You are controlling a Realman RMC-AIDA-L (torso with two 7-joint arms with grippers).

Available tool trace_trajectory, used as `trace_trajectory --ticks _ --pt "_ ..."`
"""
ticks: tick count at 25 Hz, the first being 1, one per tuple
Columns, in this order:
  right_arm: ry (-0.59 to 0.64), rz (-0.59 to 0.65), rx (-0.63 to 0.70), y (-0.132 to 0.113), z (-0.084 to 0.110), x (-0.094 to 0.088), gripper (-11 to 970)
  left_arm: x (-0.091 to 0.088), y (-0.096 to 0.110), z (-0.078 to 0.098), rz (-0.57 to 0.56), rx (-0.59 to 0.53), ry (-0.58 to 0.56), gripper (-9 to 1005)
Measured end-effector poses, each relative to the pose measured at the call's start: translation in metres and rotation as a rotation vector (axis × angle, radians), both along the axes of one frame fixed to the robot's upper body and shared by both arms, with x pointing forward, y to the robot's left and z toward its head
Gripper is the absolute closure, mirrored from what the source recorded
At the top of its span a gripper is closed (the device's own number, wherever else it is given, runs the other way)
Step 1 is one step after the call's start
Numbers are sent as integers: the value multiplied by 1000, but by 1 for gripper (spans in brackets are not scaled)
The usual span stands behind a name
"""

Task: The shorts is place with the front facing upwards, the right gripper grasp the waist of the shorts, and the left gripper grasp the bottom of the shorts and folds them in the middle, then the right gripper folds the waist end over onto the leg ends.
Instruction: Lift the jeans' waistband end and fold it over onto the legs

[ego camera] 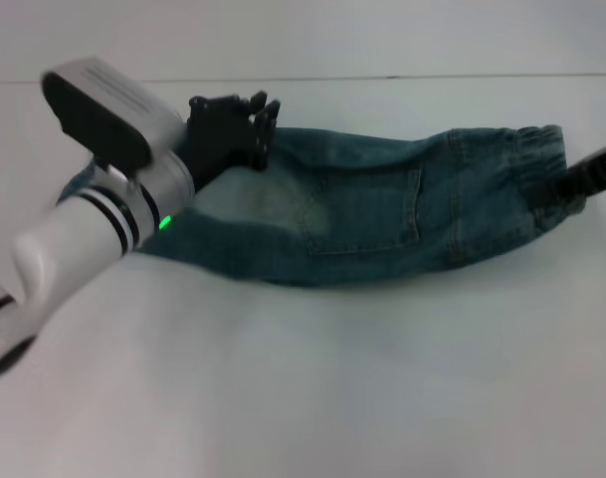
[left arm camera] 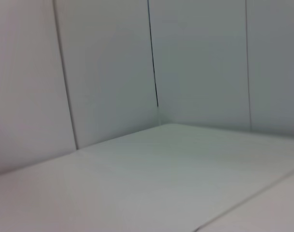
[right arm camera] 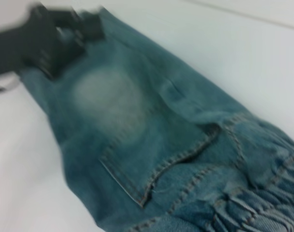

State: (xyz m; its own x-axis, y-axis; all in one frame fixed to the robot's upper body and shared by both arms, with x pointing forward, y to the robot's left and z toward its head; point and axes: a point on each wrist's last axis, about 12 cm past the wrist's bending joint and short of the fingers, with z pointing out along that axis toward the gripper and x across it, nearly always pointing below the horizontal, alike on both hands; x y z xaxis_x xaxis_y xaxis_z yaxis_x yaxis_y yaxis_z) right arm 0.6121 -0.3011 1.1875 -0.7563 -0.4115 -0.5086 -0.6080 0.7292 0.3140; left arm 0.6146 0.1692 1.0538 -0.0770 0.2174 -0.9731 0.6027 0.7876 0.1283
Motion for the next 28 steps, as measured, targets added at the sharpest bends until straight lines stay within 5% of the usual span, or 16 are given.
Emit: trace_trajectory --ticks 5,9,28 --pt "-51 32 94 -2 29 -5 867 -17 -9 -19 -23 260 -144 827" --pt "-88 44 116 -4 47 -6 867 -29 -17 -28 -73 333 -163 943" --pt "-148 130 200 12 95 5 869 -79 -88 -35 -367 239 -100 995"
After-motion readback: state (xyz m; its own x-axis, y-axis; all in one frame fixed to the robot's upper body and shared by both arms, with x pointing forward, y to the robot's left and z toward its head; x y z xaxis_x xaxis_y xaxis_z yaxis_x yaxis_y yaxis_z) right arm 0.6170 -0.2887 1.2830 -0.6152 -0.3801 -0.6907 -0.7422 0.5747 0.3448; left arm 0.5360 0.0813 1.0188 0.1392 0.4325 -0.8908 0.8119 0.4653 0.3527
